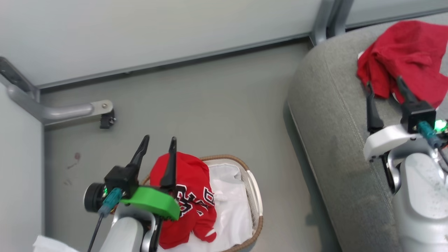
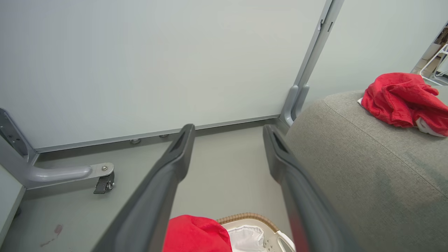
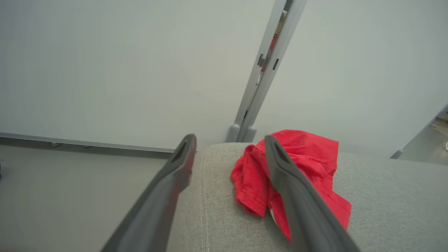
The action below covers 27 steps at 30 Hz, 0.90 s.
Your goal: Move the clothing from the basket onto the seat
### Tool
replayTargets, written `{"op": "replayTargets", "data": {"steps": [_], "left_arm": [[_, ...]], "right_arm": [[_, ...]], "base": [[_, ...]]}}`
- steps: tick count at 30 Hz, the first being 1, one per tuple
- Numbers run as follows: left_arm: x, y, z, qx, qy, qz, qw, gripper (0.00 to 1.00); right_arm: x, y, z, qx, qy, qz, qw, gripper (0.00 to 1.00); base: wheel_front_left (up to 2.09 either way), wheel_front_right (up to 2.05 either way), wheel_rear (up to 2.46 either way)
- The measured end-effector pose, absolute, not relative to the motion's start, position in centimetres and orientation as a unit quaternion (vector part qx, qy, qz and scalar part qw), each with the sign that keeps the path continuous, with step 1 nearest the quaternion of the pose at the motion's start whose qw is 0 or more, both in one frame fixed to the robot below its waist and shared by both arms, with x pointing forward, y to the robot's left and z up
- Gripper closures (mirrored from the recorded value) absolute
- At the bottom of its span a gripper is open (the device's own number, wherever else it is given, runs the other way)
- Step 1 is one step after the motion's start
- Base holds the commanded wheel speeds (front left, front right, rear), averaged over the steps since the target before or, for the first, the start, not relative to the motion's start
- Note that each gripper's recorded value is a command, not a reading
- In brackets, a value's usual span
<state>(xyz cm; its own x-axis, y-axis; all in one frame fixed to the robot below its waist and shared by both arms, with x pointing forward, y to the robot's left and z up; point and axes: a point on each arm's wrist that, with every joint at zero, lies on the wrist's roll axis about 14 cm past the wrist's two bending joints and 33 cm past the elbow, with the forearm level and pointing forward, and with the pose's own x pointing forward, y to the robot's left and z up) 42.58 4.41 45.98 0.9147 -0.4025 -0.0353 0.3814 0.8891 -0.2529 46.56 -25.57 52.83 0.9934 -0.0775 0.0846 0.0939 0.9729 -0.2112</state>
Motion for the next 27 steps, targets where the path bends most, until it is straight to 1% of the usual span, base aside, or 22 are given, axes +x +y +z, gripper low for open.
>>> {"op": "replayTargets", "data": {"steps": [6, 12, 17, 27], "left_arm": [[40.4, 9.9, 46.3, -0.119, 0.037, -0.120, 0.985, 0.00], [37.7, 13.6, 46.0, -0.119, 0.038, -0.064, 0.990, 0.00], [35.7, 14.6, 45.5, -0.121, 0.044, -0.050, 0.990, 0.00], [35.1, 14.6, 45.9, -0.128, 0.038, -0.047, 0.990, 0.00]], "right_arm": [[45.1, -21.7, 53.0, -0.057, -0.052, -0.010, 0.997, 0.00], [43.1, -18.8, 52.1, -0.020, -0.046, 0.024, 0.998, 0.00], [41.4, -17.0, 51.0, -0.005, -0.034, 0.048, 0.998, 0.00], [40.1, -17.1, 51.2, 0.027, -0.039, 0.043, 0.998, 0.00]], "base": [[0.00, 0.00, 0.00], [0.00, 0.00, 0.00], [0.00, 0.00, 0.00], [0.00, 0.00, 0.00]]}}
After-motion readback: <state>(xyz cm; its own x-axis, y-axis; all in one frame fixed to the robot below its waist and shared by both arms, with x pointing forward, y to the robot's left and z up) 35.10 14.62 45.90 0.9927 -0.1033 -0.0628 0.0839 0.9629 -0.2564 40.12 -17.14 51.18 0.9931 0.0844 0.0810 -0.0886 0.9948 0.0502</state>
